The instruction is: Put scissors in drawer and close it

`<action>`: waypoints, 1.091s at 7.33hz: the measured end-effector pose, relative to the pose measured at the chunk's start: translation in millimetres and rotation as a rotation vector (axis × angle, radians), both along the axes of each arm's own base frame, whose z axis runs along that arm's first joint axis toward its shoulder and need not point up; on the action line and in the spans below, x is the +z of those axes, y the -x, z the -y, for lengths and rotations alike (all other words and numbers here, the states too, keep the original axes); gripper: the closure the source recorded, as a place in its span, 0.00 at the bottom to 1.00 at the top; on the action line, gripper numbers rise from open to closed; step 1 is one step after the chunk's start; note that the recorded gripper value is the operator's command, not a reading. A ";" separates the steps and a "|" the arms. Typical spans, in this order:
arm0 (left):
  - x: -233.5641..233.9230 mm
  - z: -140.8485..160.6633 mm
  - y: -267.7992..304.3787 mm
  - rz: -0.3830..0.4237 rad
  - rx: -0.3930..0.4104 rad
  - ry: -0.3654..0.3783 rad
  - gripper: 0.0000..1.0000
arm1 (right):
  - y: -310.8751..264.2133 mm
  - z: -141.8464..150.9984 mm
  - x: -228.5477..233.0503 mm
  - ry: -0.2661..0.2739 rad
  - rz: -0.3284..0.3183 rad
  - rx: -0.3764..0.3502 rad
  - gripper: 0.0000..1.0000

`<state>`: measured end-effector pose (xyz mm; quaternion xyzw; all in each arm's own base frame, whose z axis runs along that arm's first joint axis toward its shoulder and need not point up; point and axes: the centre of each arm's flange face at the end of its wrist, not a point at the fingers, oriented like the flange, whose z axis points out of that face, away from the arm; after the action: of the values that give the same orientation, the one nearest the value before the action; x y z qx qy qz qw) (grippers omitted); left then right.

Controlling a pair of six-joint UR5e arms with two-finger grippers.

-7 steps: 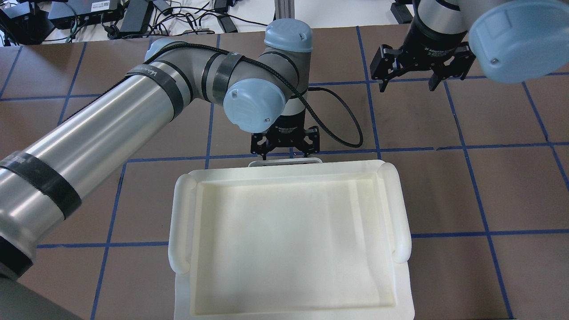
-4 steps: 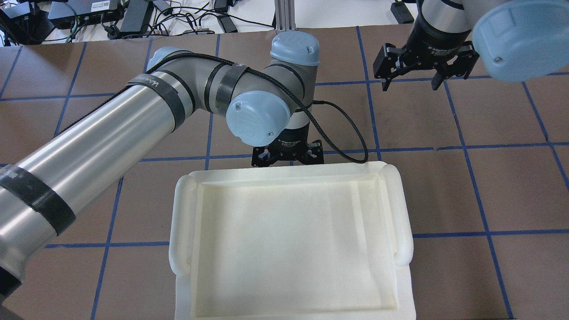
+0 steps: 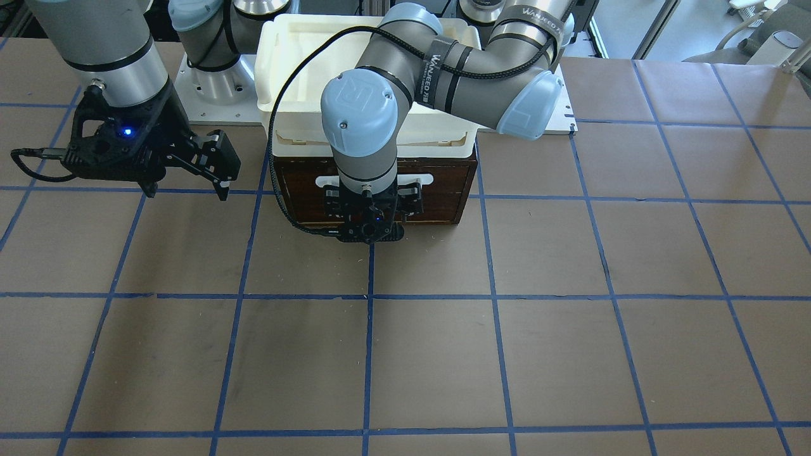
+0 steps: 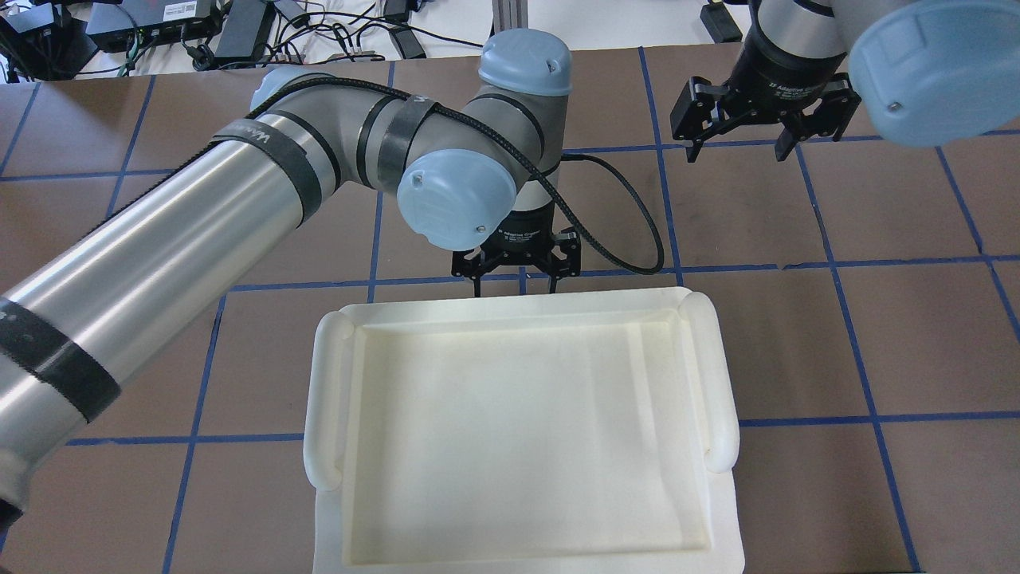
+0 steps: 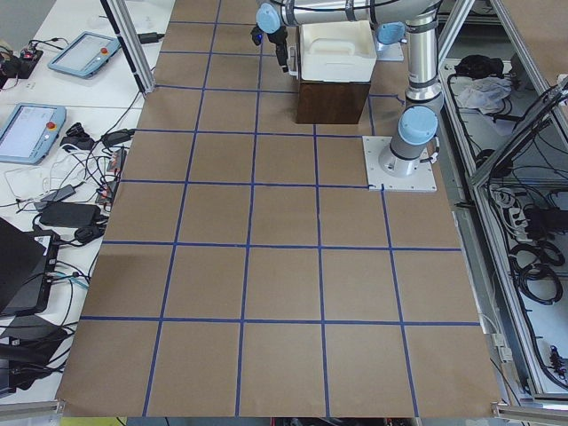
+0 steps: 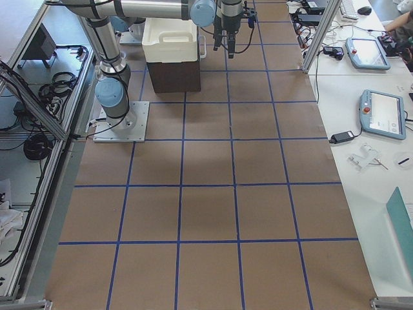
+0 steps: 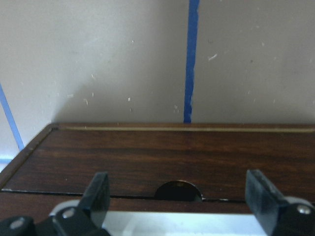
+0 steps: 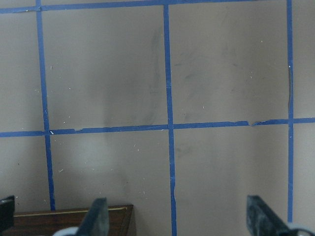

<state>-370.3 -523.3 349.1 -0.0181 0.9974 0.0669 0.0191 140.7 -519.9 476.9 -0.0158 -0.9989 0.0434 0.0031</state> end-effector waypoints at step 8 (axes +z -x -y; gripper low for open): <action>142.5 -64.2 -80.4 -0.065 0.009 0.179 0.00 | -0.5 0.1 0.4 0.003 0.001 0.004 0.00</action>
<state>-289.9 -459.1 491.6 -0.0222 0.9994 -0.0218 -0.0153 141.2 -520.0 477.3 -0.0141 -0.9989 0.0450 0.0025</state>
